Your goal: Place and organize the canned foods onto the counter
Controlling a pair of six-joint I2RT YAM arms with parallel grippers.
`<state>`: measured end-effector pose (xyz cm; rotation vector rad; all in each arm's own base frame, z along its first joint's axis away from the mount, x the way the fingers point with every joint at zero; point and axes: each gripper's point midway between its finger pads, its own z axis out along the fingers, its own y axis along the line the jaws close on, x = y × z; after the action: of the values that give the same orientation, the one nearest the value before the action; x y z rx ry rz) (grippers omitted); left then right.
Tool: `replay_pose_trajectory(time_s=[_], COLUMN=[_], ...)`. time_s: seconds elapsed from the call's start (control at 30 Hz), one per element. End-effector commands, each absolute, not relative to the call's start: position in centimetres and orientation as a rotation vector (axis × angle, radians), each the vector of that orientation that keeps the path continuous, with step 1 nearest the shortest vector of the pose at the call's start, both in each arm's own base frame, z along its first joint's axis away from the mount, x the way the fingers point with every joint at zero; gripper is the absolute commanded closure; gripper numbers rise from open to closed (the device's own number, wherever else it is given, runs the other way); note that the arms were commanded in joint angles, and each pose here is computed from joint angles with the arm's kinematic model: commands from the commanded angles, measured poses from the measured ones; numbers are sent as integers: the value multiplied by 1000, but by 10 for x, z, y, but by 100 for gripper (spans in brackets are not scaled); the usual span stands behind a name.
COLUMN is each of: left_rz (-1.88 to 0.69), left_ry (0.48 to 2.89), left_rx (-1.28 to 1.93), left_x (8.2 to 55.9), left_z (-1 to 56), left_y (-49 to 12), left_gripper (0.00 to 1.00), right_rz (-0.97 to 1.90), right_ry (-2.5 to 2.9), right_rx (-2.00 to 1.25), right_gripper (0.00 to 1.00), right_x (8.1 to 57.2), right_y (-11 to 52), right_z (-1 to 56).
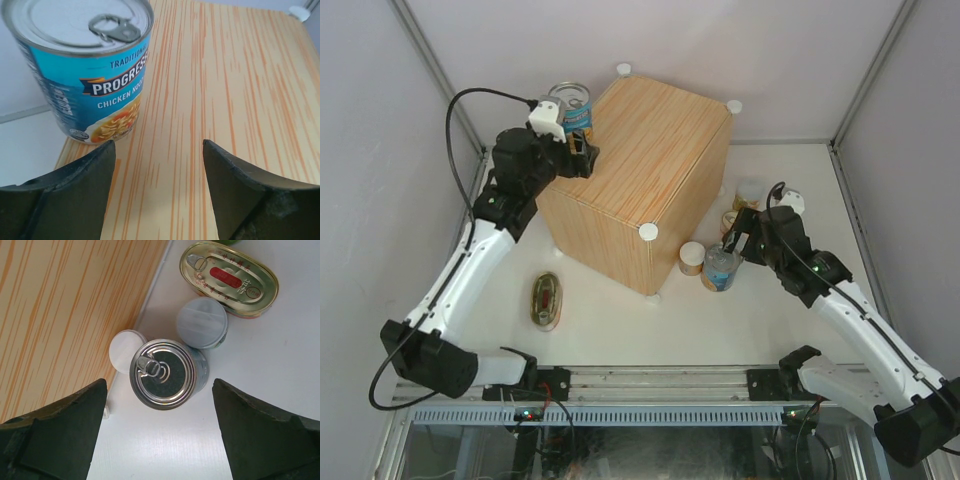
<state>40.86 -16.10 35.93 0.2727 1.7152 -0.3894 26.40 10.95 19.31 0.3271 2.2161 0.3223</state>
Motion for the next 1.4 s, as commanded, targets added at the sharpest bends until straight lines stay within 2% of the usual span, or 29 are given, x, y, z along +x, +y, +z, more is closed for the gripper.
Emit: replay_pose_trajectory(time_s=[0.0,0.2,0.47,0.63,0.9,1.37], left_rz=[-380,-333,-219,-211,-266,-297], left_ry=[1628,1616,1570,1522,1521,1453], left_rx=[289,275,232,278,408,447], left_x=[385,379,397,412,433,464], left_z=[392,399,404,412,408,414], left_y=[-151,-141,-118,-118,-130,-130], left_gripper=[26,26,7,3,1,1], right_rz=[368,376,372,365,362,352], right_ry=[2176,2179,2172,2164,2153,2157], right_rx=[309,287,283,274,262,252], right_gripper=[14,14,14,14,14,14], right_x=[273,275,276,278,282,294], right_y=[118,126,126,125,126,128], right_z=[203,205,207,208,206,197])
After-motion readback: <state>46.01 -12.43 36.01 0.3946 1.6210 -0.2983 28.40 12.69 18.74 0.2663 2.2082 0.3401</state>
